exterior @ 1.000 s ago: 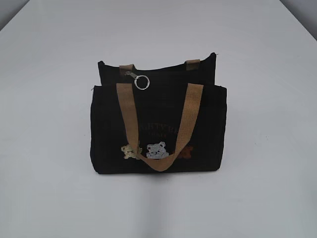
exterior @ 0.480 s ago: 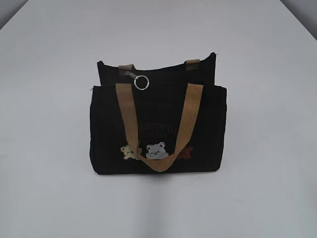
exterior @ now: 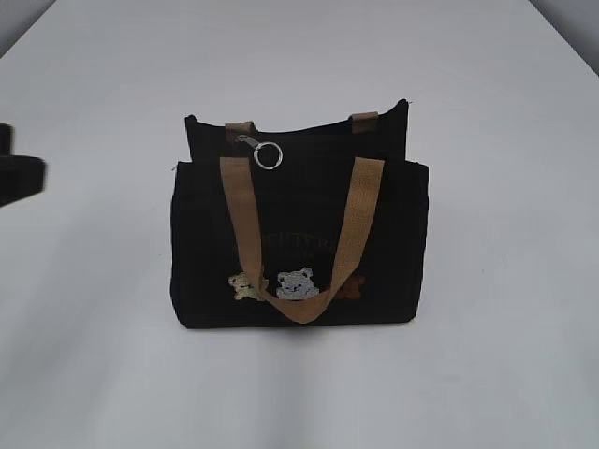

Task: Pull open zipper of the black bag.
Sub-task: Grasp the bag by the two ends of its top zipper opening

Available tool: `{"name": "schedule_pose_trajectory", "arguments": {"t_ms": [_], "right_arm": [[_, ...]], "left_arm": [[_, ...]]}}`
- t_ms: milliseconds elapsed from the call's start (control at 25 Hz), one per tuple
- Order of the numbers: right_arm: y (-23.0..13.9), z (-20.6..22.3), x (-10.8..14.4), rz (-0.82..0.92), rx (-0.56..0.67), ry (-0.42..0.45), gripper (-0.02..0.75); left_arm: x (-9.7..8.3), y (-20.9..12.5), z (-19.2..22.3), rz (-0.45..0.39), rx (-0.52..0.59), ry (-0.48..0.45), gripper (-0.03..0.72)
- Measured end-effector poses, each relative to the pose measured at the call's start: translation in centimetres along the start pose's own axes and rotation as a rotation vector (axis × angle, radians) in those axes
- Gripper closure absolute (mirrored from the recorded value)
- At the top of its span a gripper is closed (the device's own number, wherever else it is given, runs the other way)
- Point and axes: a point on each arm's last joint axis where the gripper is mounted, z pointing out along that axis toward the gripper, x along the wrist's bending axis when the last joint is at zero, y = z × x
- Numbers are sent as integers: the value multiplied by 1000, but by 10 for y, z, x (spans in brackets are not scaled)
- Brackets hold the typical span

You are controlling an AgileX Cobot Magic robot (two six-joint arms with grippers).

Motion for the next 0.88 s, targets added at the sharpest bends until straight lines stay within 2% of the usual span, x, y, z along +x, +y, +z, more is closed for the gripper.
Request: {"name": "schedule_pose_trajectory", "arguments": {"t_ms": [80, 120, 200, 280, 360, 480, 600, 680, 760, 800, 840, 880], "right_arm": [[0, 0, 0, 0, 0, 0, 411], [0, 0, 0, 0, 0, 0, 411], [0, 0, 0, 0, 0, 0, 411], [0, 0, 0, 0, 0, 0, 411], [0, 0, 0, 0, 0, 0, 411], [0, 0, 0, 0, 0, 0, 411], [0, 0, 1, 3, 0, 6, 411], [1, 0, 4, 20, -5, 42, 411], [3, -1, 11, 5, -30, 123, 411], [8, -1, 17, -9, -54, 188, 411], [16, 1, 22, -63, -88, 256, 411], [25, 5, 27, -103, -124, 309, 411]], "left_arm": [[15, -14, 39, -29, 40, -63, 307], [21, -18, 52, -35, 40, -64, 302], [30, -30, 80, -80, 53, -108, 296], [34, -42, 103, -87, 61, -157, 294], [31, -52, 125, -94, 80, -211, 286], [19, -60, 149, -55, 105, -290, 272], [10, -60, 170, -3, 115, -335, 268], [8, -58, 182, 23, 113, -353, 283], [8, -56, 192, 31, 110, -360, 397], [9, -56, 194, 34, 111, -361, 524], [8, -56, 195, 35, 111, -361, 589], [8, -57, 195, 36, 112, -362, 620]]}}
